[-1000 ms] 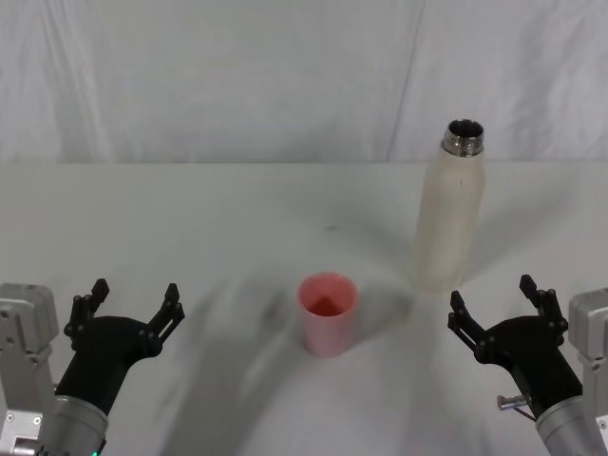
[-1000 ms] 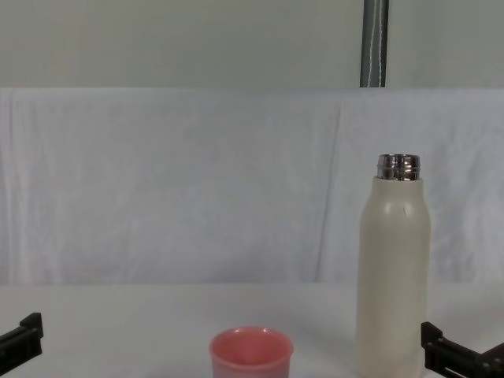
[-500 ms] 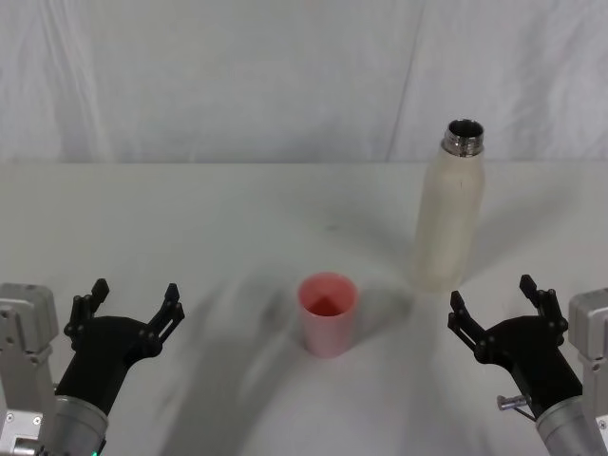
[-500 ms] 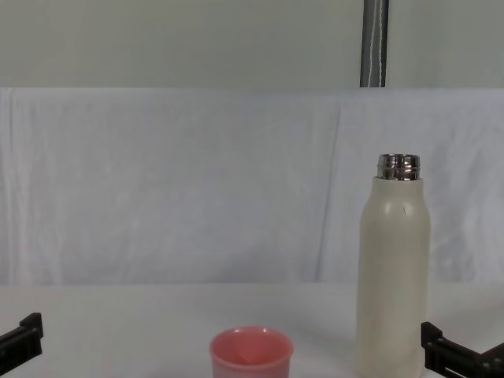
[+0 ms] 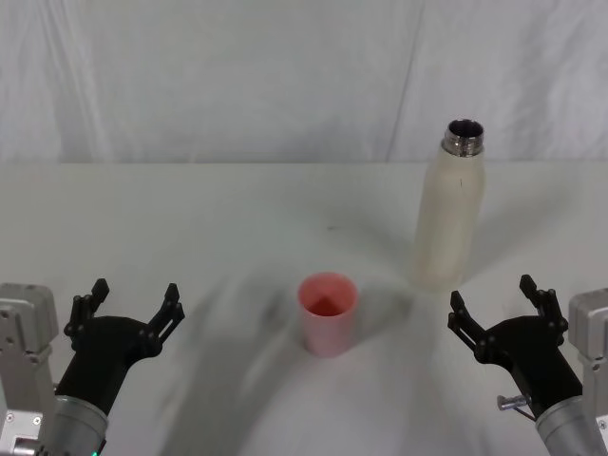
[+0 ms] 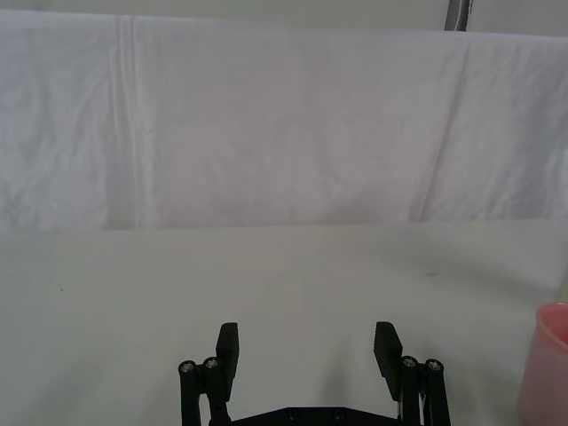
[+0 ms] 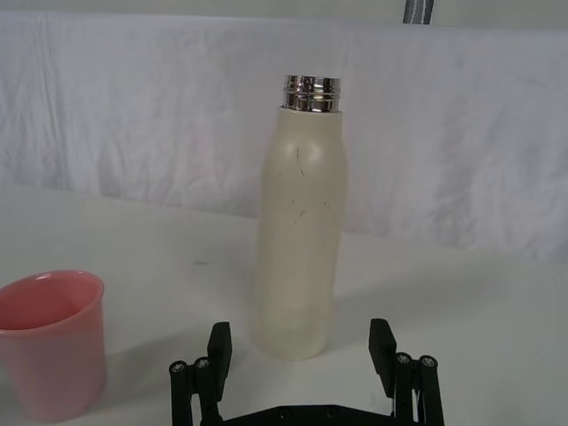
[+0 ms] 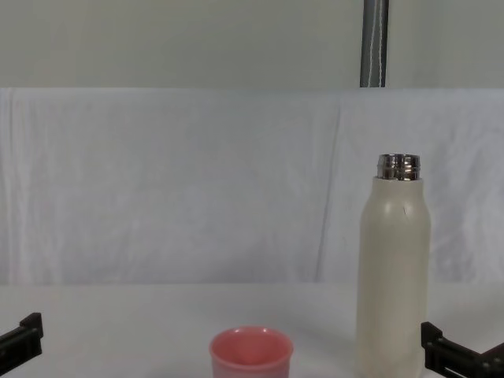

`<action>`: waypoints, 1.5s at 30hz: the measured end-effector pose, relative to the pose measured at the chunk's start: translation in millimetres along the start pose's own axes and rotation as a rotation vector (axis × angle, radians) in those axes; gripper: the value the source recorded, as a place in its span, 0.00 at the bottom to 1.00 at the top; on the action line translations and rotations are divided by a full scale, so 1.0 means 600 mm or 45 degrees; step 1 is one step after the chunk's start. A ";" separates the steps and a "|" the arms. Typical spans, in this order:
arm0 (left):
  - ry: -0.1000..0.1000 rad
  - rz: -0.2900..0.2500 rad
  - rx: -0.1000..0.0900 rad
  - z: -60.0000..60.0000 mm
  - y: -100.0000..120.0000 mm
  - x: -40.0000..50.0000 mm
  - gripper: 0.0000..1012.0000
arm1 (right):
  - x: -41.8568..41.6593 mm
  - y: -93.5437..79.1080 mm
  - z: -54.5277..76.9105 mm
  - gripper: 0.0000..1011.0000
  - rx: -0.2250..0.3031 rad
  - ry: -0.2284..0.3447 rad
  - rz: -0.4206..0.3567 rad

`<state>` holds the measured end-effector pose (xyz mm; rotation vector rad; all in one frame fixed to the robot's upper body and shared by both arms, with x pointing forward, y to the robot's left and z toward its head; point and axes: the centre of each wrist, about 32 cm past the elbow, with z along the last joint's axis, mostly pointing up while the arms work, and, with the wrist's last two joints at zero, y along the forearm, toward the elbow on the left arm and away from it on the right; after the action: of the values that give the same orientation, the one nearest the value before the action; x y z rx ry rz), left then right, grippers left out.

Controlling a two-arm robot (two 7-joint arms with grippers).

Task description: Grasp the thermos with one hand and pour water into the cup lid.

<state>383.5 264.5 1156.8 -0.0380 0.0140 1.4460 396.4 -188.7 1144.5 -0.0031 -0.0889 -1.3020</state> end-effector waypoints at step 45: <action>0.000 0.000 0.000 0.000 0.000 0.000 0.99 | 0.000 0.000 0.000 0.99 0.000 0.000 0.000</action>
<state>383.5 264.5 1156.8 -0.0381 0.0140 1.4460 396.4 -188.7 1144.5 -0.0031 -0.0888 -1.3019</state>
